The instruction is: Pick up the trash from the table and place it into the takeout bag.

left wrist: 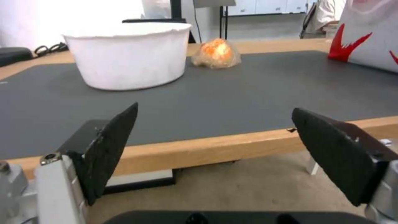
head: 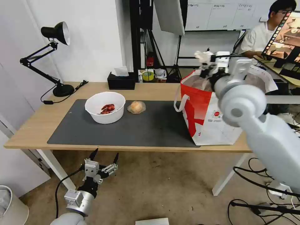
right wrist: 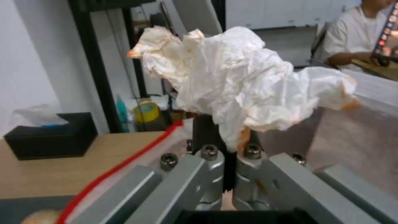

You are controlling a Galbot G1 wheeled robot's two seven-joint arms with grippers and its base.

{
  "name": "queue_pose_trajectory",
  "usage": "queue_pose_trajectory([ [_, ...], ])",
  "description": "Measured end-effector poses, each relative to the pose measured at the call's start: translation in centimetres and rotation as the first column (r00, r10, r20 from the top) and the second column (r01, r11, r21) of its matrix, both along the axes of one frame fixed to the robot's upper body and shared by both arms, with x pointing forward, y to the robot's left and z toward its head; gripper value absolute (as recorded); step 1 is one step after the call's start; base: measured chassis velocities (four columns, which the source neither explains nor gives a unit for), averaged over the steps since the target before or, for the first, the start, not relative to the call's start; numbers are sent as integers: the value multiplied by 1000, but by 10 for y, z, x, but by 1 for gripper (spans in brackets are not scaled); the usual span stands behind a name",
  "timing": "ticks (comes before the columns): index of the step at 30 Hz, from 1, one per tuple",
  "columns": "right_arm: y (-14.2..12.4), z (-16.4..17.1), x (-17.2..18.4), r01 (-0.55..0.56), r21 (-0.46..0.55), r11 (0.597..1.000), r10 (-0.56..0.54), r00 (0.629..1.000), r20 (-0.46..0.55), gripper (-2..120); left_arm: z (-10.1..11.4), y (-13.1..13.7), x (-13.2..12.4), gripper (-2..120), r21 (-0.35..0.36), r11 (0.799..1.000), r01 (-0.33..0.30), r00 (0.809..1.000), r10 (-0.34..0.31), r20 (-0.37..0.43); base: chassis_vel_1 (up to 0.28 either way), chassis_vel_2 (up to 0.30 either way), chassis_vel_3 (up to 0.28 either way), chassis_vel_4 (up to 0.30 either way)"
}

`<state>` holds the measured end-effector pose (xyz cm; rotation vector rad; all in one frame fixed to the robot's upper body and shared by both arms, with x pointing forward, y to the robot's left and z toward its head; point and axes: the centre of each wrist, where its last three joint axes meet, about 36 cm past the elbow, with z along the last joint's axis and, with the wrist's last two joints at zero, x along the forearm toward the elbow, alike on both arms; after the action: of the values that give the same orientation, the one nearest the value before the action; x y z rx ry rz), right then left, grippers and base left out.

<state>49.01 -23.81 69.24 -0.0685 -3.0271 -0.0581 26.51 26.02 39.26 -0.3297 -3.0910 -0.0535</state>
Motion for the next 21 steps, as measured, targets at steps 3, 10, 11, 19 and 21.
queue_pose_trajectory([
  [3, -10, -2, 2, 29, 0, 1000, -29, 999, -27, 0, 3, 0, 1, 100, 0, 1000, 4, 1000, -4, 7, 0, 0, 0, 0],
  [10, -21, -8, -2, 69, -23, 997, -70, 996, -55, 0, 4, -2, 4, 100, -2, 1000, 10, 1000, -10, 15, 0, 0, 0, 0],
  [11, -21, -8, -2, 69, -23, 997, -70, 996, -55, 0, 4, -2, 4, 100, -2, 1000, 10, 1000, -10, 15, 0, 0, 0, 0],
  [19, -26, -7, -5, 81, -32, 996, -83, 995, -53, 25, 5, -2, 4, 100, -4, 1000, 11, 1000, -11, 16, 0, 0, 0, 0],
  [21, -26, -8, -8, 79, -33, 996, -81, 995, -53, 34, 5, -2, 4, 100, -3, 1000, 11, 1000, -11, 16, 0, 0, 0, 0],
])
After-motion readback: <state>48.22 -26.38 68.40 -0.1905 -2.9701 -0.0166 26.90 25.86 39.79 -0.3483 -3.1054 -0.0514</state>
